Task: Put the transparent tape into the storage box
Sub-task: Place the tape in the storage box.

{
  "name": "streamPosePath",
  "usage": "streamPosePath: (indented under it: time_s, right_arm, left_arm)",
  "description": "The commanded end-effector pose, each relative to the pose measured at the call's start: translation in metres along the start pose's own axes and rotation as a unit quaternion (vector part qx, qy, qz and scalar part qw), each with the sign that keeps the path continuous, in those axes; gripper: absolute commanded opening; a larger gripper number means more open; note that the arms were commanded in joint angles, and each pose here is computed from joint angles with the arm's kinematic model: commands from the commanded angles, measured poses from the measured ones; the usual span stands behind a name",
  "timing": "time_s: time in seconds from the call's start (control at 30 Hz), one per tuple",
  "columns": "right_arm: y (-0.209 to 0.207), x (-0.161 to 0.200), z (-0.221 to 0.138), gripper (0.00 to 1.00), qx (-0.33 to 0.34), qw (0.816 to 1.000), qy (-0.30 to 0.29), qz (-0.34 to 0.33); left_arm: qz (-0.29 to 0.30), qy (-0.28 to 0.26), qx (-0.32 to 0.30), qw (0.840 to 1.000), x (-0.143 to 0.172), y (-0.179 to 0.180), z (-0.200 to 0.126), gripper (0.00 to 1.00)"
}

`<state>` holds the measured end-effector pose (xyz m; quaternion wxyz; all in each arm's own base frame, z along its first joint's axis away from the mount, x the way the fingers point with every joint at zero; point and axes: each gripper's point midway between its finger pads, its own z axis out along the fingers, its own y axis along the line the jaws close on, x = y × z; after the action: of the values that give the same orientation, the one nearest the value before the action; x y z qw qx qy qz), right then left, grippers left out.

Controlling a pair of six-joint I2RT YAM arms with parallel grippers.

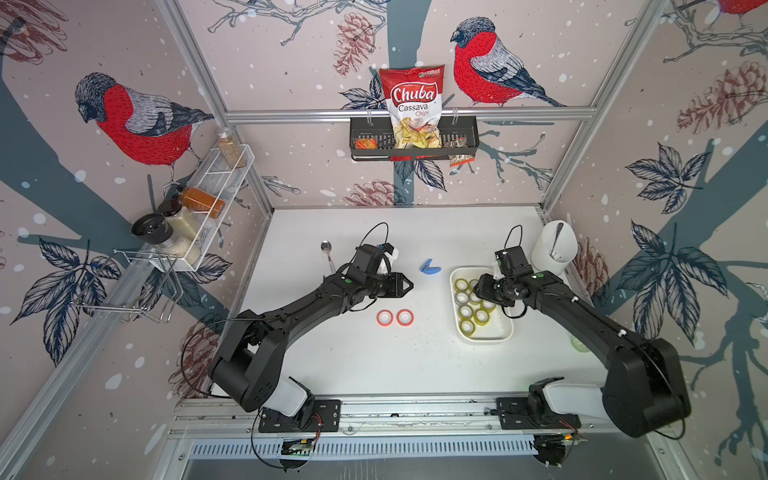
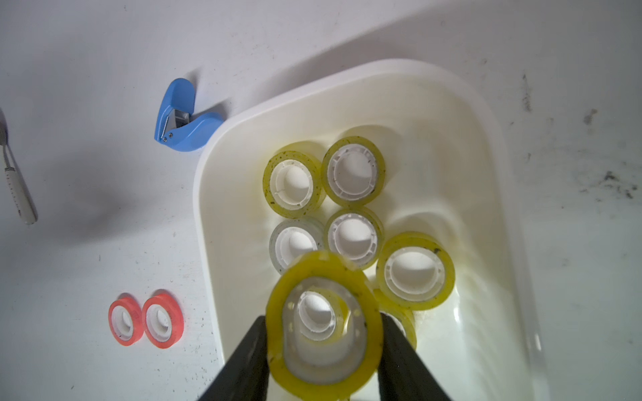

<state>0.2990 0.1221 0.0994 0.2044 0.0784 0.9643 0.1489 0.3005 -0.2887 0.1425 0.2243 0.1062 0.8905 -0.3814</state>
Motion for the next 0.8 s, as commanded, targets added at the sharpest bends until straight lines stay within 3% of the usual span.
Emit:
streamPosePath:
  time_s: [0.0, 0.77]
  right_arm:
    - [-0.005, -0.016, 0.006, 0.48, 0.023, 1.000, -0.017, -0.011]
    - [-0.033, -0.026, 0.032, 0.49, 0.164, 0.986, -0.003, -0.043]
  left_arm:
    - [0.016, -0.015, 0.007, 1.000, -0.009, -0.009, 0.002, 0.44]
    - [0.023, -0.015, 0.003, 1.000, -0.007, -0.009, -0.001, 0.43]
